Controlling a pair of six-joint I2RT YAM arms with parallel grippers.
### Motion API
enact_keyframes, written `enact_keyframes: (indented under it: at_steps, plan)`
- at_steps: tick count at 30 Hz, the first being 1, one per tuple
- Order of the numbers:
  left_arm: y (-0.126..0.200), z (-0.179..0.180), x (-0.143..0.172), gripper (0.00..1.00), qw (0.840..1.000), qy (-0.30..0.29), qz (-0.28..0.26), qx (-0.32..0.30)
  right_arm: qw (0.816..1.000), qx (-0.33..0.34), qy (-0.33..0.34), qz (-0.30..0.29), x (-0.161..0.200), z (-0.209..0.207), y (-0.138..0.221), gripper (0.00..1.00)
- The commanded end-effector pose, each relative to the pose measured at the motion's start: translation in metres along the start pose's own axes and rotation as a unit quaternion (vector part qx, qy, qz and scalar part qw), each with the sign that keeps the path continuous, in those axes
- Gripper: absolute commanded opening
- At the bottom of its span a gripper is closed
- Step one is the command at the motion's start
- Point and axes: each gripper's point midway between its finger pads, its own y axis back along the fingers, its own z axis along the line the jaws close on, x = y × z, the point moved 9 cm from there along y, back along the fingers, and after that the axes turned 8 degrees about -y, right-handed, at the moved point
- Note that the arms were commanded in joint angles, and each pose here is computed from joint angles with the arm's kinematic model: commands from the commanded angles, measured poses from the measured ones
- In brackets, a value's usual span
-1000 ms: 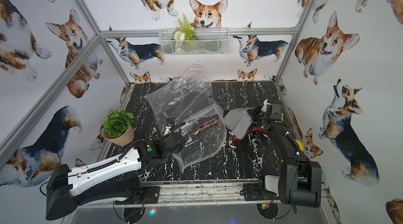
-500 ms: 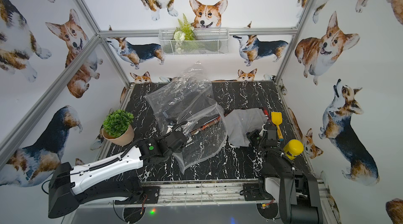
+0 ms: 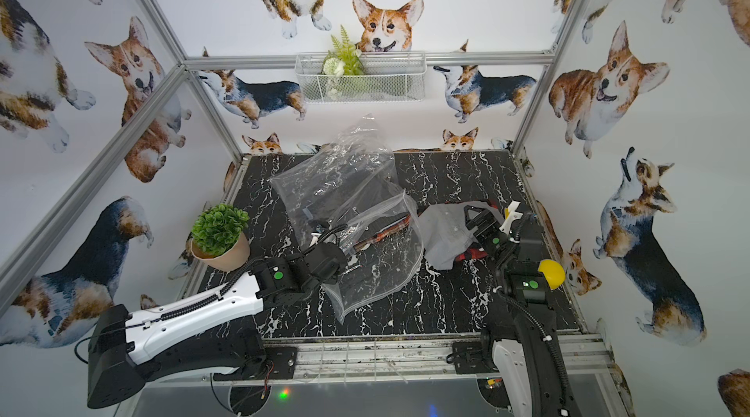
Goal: Take the shirt out of the vacuum bag
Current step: Take out the shirt from the vacuum bag.
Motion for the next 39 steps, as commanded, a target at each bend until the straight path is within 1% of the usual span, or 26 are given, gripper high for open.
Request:
enact_keyframes:
  at_steps: [1, 5, 10, 12, 13, 15, 18, 21, 23, 25, 30, 33, 39]
  plan:
    - [0.008, -0.003, -0.014, 0.0, 1.0, 0.011, -0.013, 0.014, 1.0, 0.009, -0.019, 0.019, 0.006, 0.01, 0.012, 0.95]
    - [0.011, -0.005, -0.02, 0.0, 1.0, 0.006, -0.017, 0.017, 0.999, -0.007, -0.021, 0.025, 0.014, 0.021, 0.027, 0.95]
    - [0.018, -0.004, -0.028, 0.0, 0.999, 0.012, -0.028, 0.02, 0.995, -0.067, -0.072, 0.029, 0.021, 0.031, 0.039, 0.94]
    - [0.023, -0.004, -0.033, 0.0, 0.999, 0.02, -0.036, 0.026, 0.991, -0.088, -0.093, 0.043, 0.026, 0.036, 0.037, 0.94]
    - [0.025, -0.005, -0.035, 0.0, 0.998, 0.024, -0.04, 0.03, 0.989, -0.1, -0.094, 0.056, 0.031, 0.039, 0.034, 0.94]
    - [0.027, -0.005, -0.039, 0.0, 0.998, 0.032, -0.045, 0.036, 0.988, -0.102, -0.081, 0.078, 0.044, 0.045, 0.026, 0.94]
    - [0.028, -0.007, -0.041, 0.0, 0.997, 0.04, -0.046, 0.045, 0.989, -0.098, -0.027, 0.111, 0.076, 0.058, 0.012, 0.94]
    - [0.027, -0.009, -0.04, 0.0, 0.997, 0.047, -0.043, 0.051, 0.985, -0.09, 0.019, 0.148, 0.116, 0.069, -0.005, 0.94]
    - [0.028, -0.008, -0.039, 0.0, 0.996, 0.053, -0.043, 0.054, 0.981, -0.092, 0.022, 0.167, 0.138, 0.07, -0.019, 0.94]
    - [0.031, -0.006, -0.038, 0.0, 0.996, 0.059, -0.046, 0.057, 0.981, -0.088, 0.014, 0.174, 0.151, 0.067, -0.032, 0.94]
    - [0.041, 0.003, -0.037, 0.0, 0.993, 0.077, -0.065, 0.067, 0.98, -0.056, 0.039, 0.186, 0.172, 0.063, -0.067, 0.94]
    - [0.045, 0.006, -0.037, 0.0, 0.992, 0.081, -0.07, 0.071, 0.978, -0.032, 0.044, 0.201, 0.191, 0.057, -0.096, 0.94]
    - [0.051, 0.012, -0.035, 0.0, 0.991, 0.088, -0.074, 0.075, 0.976, 0.0, 0.037, 0.217, 0.217, 0.04, -0.135, 0.93]
